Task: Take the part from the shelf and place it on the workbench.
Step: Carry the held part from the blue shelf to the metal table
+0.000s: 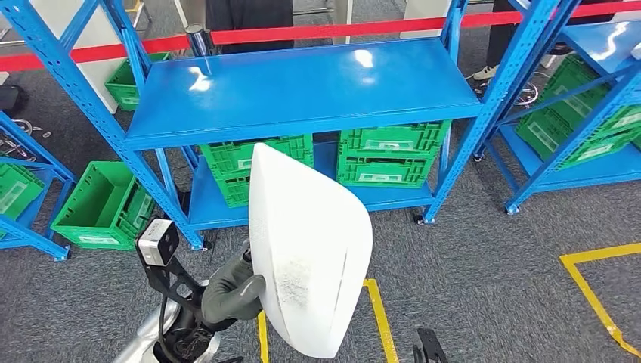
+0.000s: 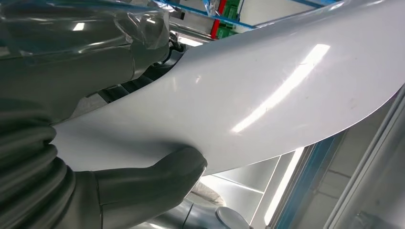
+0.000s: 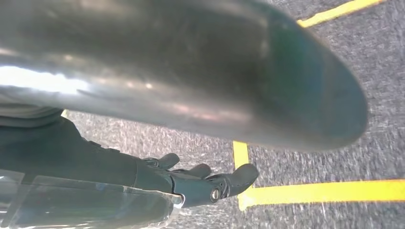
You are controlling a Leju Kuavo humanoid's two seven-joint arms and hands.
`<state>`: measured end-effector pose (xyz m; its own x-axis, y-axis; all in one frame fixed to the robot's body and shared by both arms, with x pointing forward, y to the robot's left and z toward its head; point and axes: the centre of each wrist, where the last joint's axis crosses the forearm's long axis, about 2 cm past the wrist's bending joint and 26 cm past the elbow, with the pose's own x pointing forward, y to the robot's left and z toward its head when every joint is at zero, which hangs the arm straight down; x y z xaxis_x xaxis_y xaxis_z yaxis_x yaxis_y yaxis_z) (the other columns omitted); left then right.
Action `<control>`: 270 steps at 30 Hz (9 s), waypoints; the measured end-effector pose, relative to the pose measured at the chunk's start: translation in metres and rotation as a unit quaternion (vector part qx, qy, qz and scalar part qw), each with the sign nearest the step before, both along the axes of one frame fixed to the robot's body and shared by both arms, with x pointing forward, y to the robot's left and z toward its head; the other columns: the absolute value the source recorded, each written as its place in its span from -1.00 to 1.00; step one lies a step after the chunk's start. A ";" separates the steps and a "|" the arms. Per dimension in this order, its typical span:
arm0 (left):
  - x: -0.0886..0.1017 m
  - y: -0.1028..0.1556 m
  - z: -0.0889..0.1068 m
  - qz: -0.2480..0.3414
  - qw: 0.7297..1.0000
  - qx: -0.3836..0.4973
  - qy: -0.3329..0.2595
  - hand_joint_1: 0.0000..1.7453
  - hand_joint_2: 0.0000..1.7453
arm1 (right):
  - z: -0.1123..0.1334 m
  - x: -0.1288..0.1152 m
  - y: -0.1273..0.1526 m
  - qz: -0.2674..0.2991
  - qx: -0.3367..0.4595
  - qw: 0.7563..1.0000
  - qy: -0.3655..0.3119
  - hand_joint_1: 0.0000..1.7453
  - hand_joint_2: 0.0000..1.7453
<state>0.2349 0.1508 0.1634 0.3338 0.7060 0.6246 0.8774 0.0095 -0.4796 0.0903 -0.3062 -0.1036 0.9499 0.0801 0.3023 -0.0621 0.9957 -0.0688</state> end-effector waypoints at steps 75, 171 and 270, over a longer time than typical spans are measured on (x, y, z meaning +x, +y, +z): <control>-0.008 0.021 -0.029 0.068 0.997 0.005 0.029 1.00 1.00 | 0.004 0.014 -0.002 0.075 -0.014 0.997 0.018 -1.00 -1.00; -0.021 0.027 -0.035 0.047 0.998 0.016 0.025 1.00 1.00 | -0.001 -0.008 0.002 0.066 0.008 0.997 0.039 -1.00 -1.00; -0.016 0.022 -0.029 0.033 0.999 0.011 0.014 1.00 1.00 | -0.003 -0.020 -0.003 0.029 0.016 0.999 0.029 -1.00 -1.00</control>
